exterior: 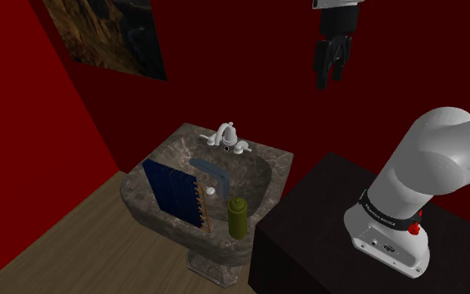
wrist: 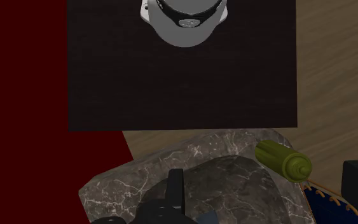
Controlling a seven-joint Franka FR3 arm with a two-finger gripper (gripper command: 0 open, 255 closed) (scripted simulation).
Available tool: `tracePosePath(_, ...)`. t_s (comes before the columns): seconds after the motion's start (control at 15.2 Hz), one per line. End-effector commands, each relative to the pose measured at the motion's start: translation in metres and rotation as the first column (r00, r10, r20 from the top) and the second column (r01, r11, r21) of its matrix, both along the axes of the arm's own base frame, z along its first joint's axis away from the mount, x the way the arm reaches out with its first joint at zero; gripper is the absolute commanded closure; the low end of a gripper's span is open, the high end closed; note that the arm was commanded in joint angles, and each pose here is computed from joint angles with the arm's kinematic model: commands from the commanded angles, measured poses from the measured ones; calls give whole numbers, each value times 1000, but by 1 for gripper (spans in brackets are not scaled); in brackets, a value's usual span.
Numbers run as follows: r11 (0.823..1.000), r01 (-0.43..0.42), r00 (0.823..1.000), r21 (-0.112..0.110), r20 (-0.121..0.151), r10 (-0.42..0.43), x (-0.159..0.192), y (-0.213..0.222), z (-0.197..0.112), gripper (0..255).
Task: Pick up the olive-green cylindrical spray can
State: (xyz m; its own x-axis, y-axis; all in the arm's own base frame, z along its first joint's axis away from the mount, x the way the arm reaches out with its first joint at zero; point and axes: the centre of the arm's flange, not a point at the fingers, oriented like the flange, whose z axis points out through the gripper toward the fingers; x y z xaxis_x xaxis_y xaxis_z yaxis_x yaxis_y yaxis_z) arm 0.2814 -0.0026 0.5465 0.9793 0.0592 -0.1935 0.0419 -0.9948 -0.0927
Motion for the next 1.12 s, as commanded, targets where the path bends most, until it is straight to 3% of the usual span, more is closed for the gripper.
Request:
tracePosePath(0.0, 1000, 0, 1000, 0, 0, 0, 0, 0, 0, 0)
tracePosePath(1.06, 988, -99, 985, 122, 153, 80, 16, 85, -181, 0)
